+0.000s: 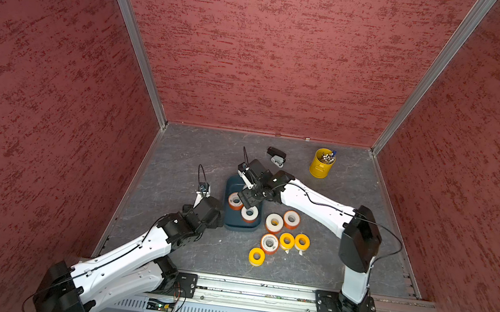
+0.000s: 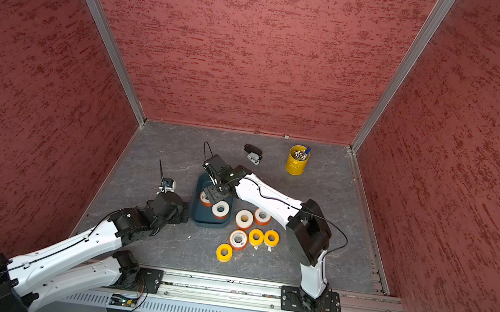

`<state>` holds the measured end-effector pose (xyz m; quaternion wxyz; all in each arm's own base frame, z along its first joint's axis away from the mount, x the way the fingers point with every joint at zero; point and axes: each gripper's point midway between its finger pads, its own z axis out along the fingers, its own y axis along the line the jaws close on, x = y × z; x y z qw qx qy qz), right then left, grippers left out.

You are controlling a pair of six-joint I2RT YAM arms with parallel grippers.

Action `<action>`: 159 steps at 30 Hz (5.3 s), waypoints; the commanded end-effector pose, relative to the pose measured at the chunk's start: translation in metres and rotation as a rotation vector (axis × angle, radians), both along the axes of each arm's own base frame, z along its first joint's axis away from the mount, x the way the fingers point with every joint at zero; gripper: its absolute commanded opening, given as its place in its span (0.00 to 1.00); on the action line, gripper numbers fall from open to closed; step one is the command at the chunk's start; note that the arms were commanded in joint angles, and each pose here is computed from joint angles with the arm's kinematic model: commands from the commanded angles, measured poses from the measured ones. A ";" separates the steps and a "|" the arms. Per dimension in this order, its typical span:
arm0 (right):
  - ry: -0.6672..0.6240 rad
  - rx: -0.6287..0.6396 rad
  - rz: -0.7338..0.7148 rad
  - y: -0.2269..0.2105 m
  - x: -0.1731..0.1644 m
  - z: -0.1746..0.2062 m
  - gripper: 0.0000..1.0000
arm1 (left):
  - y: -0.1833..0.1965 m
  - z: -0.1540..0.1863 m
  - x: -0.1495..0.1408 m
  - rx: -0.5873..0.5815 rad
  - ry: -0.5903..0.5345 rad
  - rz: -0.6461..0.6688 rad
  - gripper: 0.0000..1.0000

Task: Put the sealing tape into the storage box
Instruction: Pick up the sealing tape at the center of the board.

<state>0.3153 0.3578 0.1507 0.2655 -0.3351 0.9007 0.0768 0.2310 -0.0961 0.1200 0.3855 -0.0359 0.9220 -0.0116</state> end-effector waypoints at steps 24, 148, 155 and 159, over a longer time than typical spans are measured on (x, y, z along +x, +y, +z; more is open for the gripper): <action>-0.460 0.163 -0.463 -0.200 -0.050 0.027 0.86 | -0.036 0.019 0.007 -0.054 -0.012 -0.137 0.96; -0.490 0.282 -0.542 -0.229 -0.071 -0.006 0.89 | -0.263 -0.035 0.030 0.090 0.353 -0.533 0.79; -0.490 0.282 -0.542 -0.229 -0.071 -0.006 0.89 | -0.259 -0.020 0.032 0.085 0.324 -0.528 0.79; -0.489 0.283 -0.540 -0.229 -0.071 -0.006 0.89 | -0.256 -0.013 0.033 0.079 0.313 -0.523 0.80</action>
